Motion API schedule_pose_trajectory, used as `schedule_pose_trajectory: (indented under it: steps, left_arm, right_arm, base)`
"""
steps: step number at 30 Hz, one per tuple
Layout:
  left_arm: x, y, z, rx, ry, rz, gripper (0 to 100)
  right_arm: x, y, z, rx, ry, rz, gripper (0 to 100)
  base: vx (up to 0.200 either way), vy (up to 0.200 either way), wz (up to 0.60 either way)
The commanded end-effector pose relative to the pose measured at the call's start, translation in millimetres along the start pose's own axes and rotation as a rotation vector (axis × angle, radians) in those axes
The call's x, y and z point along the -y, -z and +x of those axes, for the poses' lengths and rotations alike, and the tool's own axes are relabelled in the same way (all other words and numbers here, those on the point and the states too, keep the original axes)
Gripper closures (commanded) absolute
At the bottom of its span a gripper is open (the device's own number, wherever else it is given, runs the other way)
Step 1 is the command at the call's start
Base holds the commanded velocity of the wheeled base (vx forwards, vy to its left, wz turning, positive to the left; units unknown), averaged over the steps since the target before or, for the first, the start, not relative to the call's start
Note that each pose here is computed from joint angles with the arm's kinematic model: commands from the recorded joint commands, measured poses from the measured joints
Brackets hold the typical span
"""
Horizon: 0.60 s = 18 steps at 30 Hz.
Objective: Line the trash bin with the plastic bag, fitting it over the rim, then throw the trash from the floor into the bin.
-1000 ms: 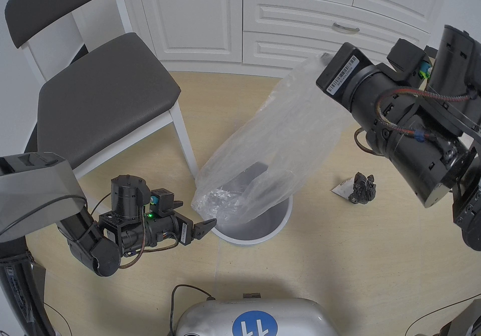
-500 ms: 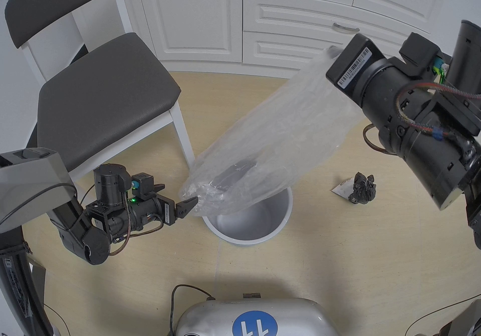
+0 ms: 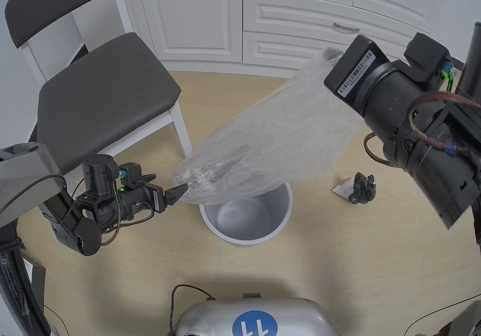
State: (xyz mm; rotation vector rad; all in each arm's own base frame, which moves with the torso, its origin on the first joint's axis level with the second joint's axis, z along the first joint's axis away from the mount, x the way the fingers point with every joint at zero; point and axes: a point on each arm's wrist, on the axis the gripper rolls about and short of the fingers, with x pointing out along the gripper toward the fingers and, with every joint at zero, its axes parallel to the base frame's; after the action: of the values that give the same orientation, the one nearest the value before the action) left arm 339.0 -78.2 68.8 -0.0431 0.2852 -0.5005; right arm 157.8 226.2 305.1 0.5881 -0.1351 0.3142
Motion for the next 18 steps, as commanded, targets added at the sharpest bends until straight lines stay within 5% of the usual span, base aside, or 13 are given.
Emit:
schedule_pose_trajectory:
  steps: [1,13,18]
  left_arm:
    - [8.7,-4.2,0.7,0.017,0.026,-0.026,0]
    - [30.4,0.0,6.9,0.049,0.187,-0.197,0]
    - [41.2,13.0,9.3,0.048,0.223,-0.191,0]
  right_arm:
    - [-4.7,4.7,-3.4,-0.015,-0.011,0.001,100]
    - [-10.3,2.3,-10.8,-0.019,-0.031,0.016,100]
    - [-10.5,-1.1,-12.4,-0.006,-0.016,0.016,100]
  base:
    - [0.0,0.0,0.0]
    - [0.0,0.0,0.0]
    - [0.0,0.0,0.0]
